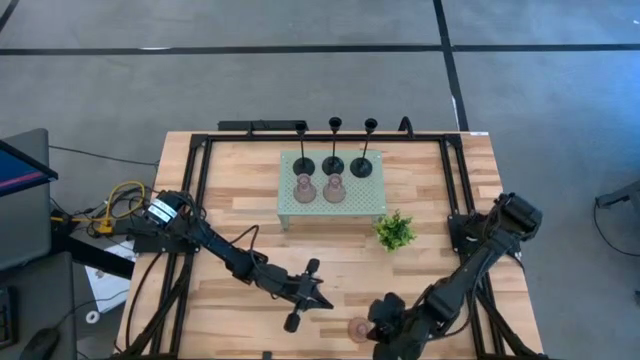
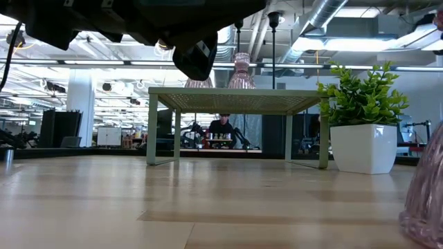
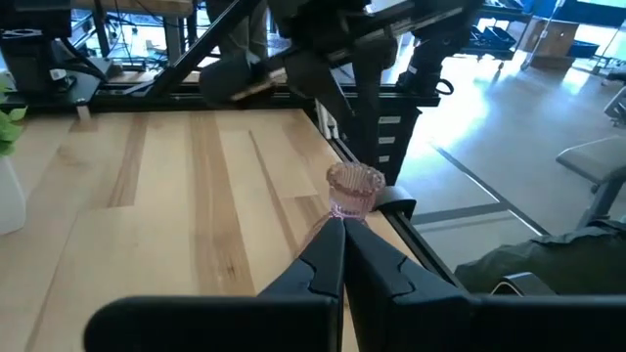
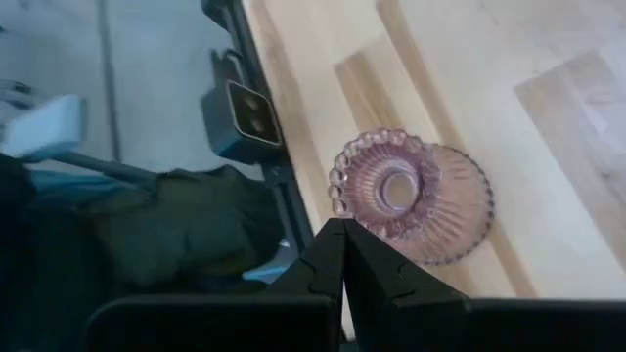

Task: Pick & Place candle stick holders
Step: Align the pink candle holder on the shelf with the pink candle holders

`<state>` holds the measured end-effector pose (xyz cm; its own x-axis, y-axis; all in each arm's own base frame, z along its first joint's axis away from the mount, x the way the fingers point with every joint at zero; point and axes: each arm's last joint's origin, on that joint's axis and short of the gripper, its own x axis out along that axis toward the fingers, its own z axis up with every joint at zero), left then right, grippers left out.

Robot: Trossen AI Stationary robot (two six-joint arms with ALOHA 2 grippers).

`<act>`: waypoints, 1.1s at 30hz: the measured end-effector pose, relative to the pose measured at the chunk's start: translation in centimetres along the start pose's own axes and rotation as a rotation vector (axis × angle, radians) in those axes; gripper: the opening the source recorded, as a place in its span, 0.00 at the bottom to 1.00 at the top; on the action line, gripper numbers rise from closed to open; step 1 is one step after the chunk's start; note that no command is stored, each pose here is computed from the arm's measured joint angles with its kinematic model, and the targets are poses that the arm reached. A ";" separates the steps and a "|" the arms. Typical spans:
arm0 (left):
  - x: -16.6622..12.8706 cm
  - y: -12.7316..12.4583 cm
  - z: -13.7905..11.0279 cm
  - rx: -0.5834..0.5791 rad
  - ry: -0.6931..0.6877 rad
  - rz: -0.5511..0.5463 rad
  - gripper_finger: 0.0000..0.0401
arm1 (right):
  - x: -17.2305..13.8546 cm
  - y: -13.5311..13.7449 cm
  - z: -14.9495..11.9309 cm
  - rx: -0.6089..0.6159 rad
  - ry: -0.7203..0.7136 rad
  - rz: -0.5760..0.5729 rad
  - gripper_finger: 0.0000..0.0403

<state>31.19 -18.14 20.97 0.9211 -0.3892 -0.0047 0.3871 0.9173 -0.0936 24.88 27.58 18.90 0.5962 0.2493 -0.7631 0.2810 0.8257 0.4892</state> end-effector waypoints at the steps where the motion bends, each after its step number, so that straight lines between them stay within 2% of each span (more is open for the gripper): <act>1: 0.0 0.0 0.0 0.000 0.000 0.000 0.01 | -0.2 0.2 0.1 -0.007 0.005 -0.023 0.00; 4: 0.0 0.0 0.0 -0.002 0.000 0.000 0.01 | -1.1 0.6 0.5 -0.030 0.010 -0.087 0.00; 9: 0.0 -0.1 0.0 -0.034 0.001 -0.008 0.01 | -2.1 1.6 0.9 -0.007 -0.004 -0.021 0.00; 20: 0.0 -0.1 0.0 -0.034 0.002 -0.009 0.01 | -1.6 1.4 1.5 -0.006 -0.066 -0.037 0.00; 33: 0.0 -0.1 0.0 -0.034 0.002 -0.010 0.01 | -1.2 0.1 2.4 0.017 0.043 -0.111 0.00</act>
<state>31.16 -18.21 20.95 0.9172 -0.3983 -0.0055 0.3944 0.9100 -0.1277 25.99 26.11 20.87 0.5278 0.1790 -0.8303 0.3560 0.8410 0.4075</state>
